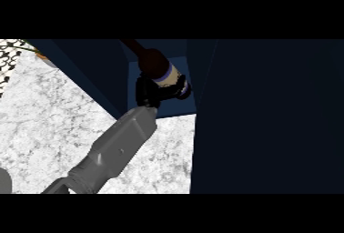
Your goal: Pick up the wine, place it into the cabinet and close the cabinet
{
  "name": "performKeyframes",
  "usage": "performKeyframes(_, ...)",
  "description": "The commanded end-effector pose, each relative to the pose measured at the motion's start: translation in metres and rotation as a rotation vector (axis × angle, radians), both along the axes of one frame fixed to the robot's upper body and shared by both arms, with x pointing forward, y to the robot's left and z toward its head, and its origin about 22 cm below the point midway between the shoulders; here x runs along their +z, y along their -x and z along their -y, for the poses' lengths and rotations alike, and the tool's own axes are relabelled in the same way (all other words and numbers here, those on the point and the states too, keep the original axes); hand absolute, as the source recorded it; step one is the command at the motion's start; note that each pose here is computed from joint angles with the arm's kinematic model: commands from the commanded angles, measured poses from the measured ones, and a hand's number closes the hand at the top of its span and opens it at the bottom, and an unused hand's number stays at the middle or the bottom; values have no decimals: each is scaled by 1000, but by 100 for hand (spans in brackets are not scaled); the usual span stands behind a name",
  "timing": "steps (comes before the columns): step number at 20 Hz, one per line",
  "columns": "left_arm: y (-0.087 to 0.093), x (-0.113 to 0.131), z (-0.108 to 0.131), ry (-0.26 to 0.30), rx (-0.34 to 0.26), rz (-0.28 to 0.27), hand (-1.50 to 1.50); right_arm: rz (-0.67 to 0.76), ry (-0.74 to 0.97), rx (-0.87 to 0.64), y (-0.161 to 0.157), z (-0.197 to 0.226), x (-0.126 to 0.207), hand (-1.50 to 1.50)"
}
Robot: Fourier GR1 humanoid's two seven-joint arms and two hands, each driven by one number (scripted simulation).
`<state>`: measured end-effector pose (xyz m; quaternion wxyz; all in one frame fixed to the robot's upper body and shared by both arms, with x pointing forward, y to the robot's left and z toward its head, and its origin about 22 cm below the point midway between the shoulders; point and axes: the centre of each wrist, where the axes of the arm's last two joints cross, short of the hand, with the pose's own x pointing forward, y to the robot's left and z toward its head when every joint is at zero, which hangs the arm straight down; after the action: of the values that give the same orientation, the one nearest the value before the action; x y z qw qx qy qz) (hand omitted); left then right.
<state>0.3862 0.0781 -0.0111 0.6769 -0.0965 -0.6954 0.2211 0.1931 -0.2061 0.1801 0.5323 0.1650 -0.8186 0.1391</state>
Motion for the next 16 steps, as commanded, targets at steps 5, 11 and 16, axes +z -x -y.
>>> performKeyframes(5, -2, 10, 9, 38, 61, -10, -150, -10, 9, 20, 4, -4, 2, -150)
performKeyframes(11, -7, 15, 10, 18, 94, -11, -150, 10, 11, 31, 5, -2, 3, -150)
performKeyframes(16, -8, 17, 14, -106, 104, 3, -150, -5, 20, 20, 1, 0, 1, -150)
